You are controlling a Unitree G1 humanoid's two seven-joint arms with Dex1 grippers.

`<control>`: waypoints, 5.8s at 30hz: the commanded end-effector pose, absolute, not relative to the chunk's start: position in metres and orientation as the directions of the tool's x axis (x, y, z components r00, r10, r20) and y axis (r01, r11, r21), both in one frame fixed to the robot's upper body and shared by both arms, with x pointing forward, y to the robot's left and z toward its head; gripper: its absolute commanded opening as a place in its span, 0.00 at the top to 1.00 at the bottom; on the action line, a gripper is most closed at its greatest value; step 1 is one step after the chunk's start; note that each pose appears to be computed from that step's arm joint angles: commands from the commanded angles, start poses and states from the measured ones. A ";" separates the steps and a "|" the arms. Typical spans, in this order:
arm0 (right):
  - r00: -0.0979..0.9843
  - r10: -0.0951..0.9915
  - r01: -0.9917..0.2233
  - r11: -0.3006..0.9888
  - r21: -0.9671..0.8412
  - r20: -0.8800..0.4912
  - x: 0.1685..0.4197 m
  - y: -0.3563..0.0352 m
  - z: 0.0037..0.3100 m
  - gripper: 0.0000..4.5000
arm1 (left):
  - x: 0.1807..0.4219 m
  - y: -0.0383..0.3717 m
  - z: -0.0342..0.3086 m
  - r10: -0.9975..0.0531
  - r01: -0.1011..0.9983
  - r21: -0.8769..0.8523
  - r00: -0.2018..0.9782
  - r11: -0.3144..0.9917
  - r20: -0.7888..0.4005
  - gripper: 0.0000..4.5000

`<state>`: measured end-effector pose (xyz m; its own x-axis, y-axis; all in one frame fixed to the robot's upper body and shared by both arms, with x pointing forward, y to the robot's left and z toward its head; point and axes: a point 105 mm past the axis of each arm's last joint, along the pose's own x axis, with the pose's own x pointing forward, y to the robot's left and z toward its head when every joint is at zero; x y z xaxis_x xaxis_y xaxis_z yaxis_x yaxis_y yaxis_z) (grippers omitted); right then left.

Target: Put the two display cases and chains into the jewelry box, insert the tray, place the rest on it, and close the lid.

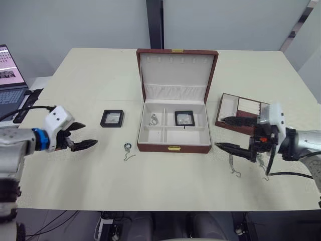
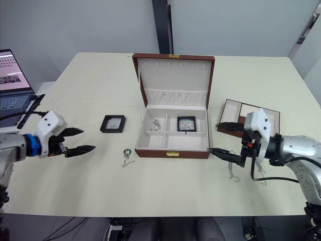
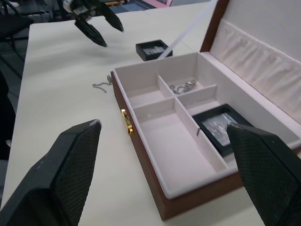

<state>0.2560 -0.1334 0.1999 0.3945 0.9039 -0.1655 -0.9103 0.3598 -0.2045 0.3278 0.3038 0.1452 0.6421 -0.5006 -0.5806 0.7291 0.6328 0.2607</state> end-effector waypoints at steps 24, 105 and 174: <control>0.425 0.899 -0.894 0.399 -0.203 -0.108 0.222 -0.100 0.202 0.00 | 0.378 0.268 0.134 -0.527 0.865 0.296 0.486 0.406 -0.697 0.01; 0.731 0.673 -0.676 0.688 -0.264 -0.117 0.209 -0.172 0.210 0.00 | 0.333 0.053 0.193 -0.804 0.980 0.143 -0.025 -0.136 -0.594 1.00; 0.795 0.577 -0.603 0.786 -0.141 -0.185 0.229 -0.248 0.176 0.00 | 0.326 0.114 0.222 -0.939 0.981 0.043 0.194 0.190 -0.284 0.00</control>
